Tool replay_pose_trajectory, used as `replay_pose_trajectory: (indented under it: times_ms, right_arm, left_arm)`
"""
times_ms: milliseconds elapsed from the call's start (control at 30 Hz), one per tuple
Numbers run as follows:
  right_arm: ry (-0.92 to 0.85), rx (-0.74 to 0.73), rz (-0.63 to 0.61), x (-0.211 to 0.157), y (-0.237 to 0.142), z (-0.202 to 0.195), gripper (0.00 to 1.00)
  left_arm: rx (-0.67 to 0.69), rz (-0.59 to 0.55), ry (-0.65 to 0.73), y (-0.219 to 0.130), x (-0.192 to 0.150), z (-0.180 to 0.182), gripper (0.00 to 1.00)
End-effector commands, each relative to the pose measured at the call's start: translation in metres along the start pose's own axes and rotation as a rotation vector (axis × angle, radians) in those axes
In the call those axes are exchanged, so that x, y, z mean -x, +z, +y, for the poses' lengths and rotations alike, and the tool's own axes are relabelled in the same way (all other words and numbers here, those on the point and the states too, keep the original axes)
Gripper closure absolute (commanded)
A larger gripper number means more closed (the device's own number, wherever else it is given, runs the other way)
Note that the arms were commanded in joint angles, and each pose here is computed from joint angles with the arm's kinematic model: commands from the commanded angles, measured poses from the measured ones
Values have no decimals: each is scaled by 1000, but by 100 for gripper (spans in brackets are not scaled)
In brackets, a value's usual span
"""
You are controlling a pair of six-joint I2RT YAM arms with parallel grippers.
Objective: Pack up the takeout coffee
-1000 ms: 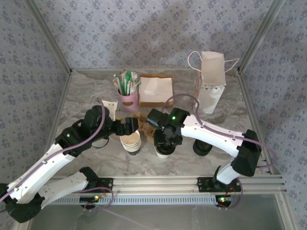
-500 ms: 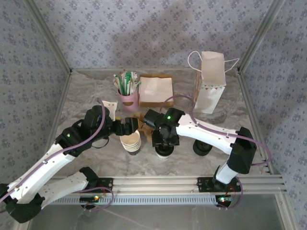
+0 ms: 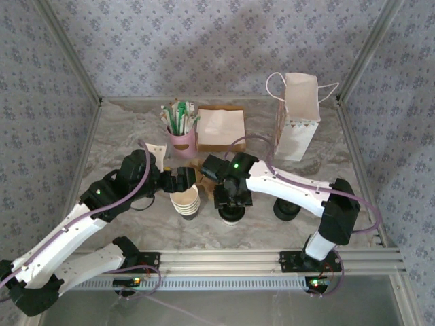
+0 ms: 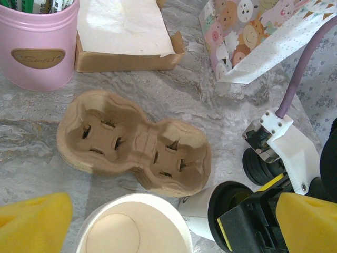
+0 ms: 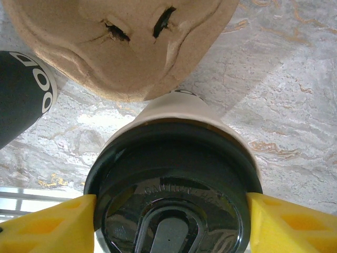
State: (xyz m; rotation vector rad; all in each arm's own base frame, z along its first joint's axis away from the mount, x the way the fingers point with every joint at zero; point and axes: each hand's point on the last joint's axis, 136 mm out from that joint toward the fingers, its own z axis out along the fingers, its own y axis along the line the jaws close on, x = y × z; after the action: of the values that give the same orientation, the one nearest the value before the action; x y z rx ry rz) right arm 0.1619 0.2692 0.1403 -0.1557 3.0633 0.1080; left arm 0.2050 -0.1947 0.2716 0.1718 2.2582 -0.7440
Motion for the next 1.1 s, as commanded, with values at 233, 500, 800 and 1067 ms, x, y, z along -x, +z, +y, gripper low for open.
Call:
replay_pose_trajectory:
  times_ms: [233, 500, 800, 1067]
  right_arm:
    - [6, -15, 23, -5, 11, -1, 31]
    - [18, -14, 27, -11, 19, -7, 31]
    - [14, -15, 17, -16, 23, -7, 31]
    - [30, -38, 16, -20, 32, -13, 31]
  left_arm:
    - [-9, -18, 7, -4, 3, 0, 1]
    - [-9, -18, 3, -3, 3, 0, 1]
    - [-6, -14, 2, -1, 3, 0, 0]
    - [-4, -10, 2, 1, 3, -1, 1]
